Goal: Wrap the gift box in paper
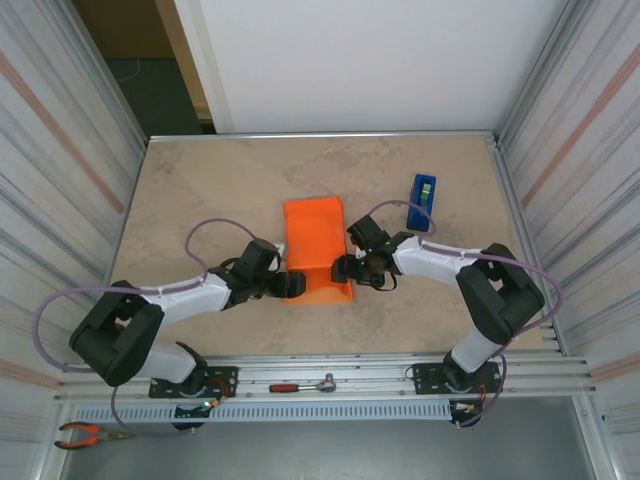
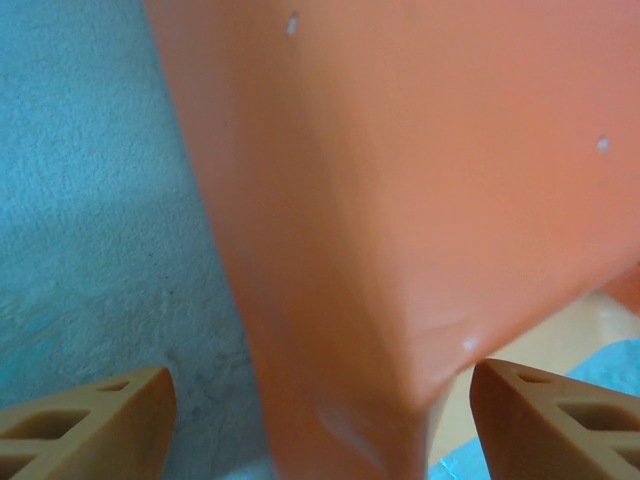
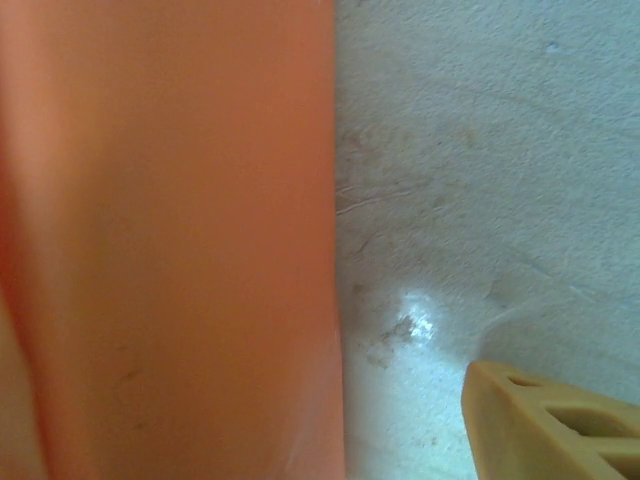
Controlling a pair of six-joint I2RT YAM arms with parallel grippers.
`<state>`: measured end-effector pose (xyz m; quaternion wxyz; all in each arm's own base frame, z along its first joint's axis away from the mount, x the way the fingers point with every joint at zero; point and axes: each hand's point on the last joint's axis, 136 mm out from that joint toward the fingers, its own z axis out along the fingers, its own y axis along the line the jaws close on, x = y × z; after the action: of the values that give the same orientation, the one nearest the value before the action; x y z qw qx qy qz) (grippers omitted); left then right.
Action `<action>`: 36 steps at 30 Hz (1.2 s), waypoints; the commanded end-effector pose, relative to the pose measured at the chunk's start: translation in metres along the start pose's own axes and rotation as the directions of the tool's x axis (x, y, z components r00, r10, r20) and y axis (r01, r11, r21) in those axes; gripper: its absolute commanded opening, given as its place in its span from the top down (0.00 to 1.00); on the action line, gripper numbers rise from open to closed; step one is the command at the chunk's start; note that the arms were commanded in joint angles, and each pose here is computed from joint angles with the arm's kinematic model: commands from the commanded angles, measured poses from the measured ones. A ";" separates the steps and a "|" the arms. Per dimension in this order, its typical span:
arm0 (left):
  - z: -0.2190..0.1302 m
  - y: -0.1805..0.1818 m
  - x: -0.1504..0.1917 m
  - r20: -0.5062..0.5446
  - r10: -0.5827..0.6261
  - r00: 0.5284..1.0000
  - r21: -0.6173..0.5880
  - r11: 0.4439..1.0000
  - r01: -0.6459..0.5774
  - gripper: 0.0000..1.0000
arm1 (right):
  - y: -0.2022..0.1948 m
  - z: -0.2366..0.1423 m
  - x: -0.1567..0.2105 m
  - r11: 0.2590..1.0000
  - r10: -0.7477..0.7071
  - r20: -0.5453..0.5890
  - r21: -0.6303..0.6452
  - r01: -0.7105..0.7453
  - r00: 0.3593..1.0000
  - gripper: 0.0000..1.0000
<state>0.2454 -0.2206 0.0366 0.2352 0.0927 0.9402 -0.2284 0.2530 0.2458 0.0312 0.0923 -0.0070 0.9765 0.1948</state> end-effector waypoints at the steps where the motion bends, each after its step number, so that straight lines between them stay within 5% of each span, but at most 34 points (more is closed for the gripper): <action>1: 0.003 0.010 -0.012 0.095 0.001 0.995 -0.103 0.995 0.009 0.24 | -0.014 0.006 -0.004 0.998 0.021 0.029 0.063 -0.023 0.999 0.30; 8: 0.010 0.012 -0.020 0.168 0.029 0.985 -0.221 0.975 0.009 0.38 | -0.009 0.000 -0.005 0.997 0.027 0.051 0.066 -0.030 0.998 0.32; 14: 0.020 0.007 -0.016 0.164 0.065 0.984 -0.267 0.963 -0.019 0.45 | -0.015 0.008 -0.002 0.989 0.091 0.066 0.112 -0.098 0.994 0.46; 23: 0.012 -0.007 -0.023 0.149 0.115 0.982 -0.250 0.965 -0.075 0.39 | -0.022 0.013 -0.014 0.977 0.132 0.113 0.154 -0.149 0.985 0.89; 31: -0.031 -0.036 -0.040 0.067 0.267 0.961 -0.193 0.949 -0.250 0.31 | -0.019 0.012 -0.016 0.983 0.116 0.106 0.131 -0.130 0.988 0.93; 36: -0.026 -0.053 -0.053 -0.056 0.417 0.907 -0.173 0.891 -0.420 0.26 | -0.018 0.016 -0.012 0.985 0.115 0.091 0.116 -0.125 0.989 0.93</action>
<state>0.2742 -0.2596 0.1139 0.3264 0.1933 0.9175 -0.1200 0.2643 0.2357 0.0170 0.1189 0.0660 0.9805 0.1416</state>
